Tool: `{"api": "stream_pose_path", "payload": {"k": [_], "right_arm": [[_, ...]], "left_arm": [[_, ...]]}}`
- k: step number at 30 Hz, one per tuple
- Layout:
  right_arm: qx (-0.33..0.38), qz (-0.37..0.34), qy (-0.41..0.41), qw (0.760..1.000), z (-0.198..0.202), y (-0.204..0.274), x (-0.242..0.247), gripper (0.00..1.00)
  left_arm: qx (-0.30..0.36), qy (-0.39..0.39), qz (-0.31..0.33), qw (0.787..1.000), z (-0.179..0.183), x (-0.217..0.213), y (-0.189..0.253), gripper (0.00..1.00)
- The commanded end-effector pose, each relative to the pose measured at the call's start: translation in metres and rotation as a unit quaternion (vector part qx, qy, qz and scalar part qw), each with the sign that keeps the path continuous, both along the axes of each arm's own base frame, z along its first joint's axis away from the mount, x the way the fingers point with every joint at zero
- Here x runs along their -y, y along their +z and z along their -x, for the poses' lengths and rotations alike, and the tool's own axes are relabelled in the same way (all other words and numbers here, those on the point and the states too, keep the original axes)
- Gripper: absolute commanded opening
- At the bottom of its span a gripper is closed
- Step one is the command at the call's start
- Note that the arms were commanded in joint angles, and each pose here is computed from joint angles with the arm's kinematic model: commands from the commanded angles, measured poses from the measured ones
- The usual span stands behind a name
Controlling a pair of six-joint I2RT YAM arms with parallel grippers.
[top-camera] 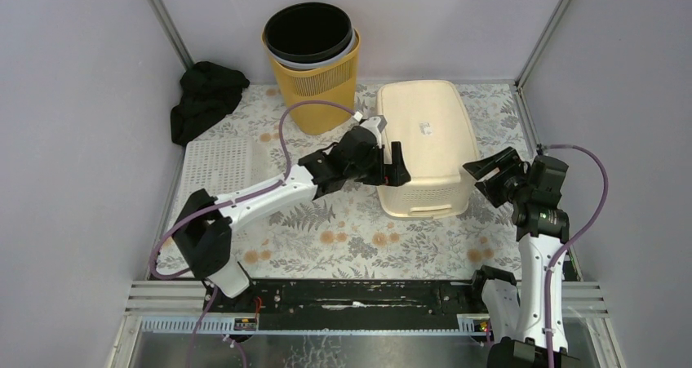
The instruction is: Turn the large container upside down
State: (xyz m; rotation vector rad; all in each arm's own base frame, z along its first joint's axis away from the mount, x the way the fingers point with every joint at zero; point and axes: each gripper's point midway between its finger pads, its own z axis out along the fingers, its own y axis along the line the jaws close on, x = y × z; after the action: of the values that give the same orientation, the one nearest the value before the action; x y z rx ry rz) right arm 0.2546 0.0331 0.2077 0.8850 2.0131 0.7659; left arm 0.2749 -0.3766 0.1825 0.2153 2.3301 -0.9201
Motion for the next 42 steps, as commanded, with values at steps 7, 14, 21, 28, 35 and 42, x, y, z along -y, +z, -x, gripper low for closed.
{"api": "stream_pose_path", "payload": {"k": [7,14,21,28,35,42], "right_arm": [[0.023,0.002,0.032,0.999,-0.002,0.019,-0.008,0.76],[0.044,0.016,0.033,0.998,-0.006,0.029,-0.006,0.81],[0.11,0.045,0.038,0.992,-0.019,0.082,-0.001,0.84],[0.146,0.01,0.125,0.981,-0.05,0.115,-0.031,0.85],[0.142,0.064,0.252,0.955,-0.072,0.141,-0.126,0.84],[0.077,0.178,0.364,0.911,-0.046,0.095,-0.206,0.83]], "left_arm": [[0.059,-0.024,-0.03,0.998,-0.011,-0.002,0.011,1.0],[0.107,-0.005,0.008,0.994,0.008,-0.035,0.088,1.0],[0.097,0.012,0.038,0.995,0.052,-0.081,0.104,1.0],[0.082,0.053,0.028,0.995,0.083,-0.132,0.09,1.0],[0.08,0.076,0.017,0.994,0.088,-0.15,0.084,1.0],[0.089,0.1,0.011,0.991,0.088,-0.164,0.089,1.0]]}}
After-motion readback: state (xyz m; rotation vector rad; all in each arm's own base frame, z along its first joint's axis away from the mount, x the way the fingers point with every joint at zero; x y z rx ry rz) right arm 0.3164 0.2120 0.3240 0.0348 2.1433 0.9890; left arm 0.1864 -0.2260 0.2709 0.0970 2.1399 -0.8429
